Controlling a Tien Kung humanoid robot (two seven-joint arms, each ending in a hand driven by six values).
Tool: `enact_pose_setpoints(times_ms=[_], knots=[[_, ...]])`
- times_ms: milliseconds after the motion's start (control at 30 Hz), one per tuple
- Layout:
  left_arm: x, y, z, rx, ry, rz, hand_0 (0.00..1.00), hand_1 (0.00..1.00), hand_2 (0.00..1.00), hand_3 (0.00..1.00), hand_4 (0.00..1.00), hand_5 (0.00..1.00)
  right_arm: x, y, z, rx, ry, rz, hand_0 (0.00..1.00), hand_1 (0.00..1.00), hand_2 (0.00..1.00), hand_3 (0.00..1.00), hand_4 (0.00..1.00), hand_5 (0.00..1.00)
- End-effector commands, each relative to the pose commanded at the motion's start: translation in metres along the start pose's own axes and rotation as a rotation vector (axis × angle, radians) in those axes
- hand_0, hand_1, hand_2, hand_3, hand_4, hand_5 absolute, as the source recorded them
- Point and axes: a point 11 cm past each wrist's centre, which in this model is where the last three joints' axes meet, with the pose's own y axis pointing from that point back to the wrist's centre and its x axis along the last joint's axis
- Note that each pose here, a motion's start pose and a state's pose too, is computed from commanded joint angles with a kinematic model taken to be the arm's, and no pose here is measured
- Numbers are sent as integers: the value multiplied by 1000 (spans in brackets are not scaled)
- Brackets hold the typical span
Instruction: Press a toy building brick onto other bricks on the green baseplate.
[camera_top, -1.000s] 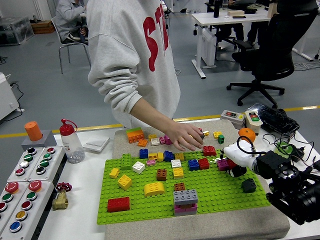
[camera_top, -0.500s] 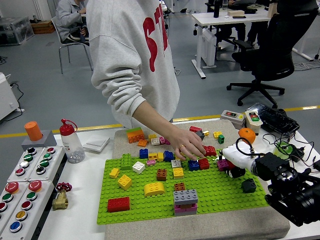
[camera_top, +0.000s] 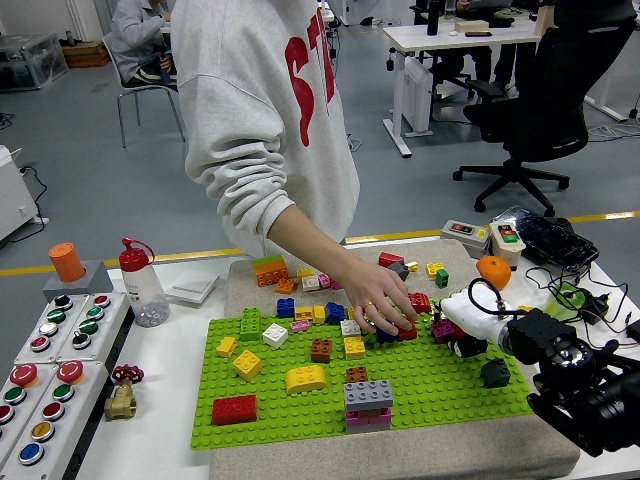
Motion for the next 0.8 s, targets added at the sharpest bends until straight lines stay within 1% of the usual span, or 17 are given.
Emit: enact_pose_setpoints(times_ms=[567, 767, 800], knots=[[2, -1, -1, 3, -1, 3, 633, 597, 609, 408, 297, 945, 16, 2, -4, 36, 1, 54, 694, 636, 590, 590, 550, 262], [2, -1, -4, 7, 1, 5, 632, 597, 609, 407, 297, 944, 23, 5, -5, 48, -14, 76, 690, 636, 589, 590, 545, 253], [2, -1, -4, 8, 2, 5, 633, 597, 608, 406, 296, 943, 24, 6, -5, 51, -19, 83, 691, 635, 589, 589, 524, 232]])
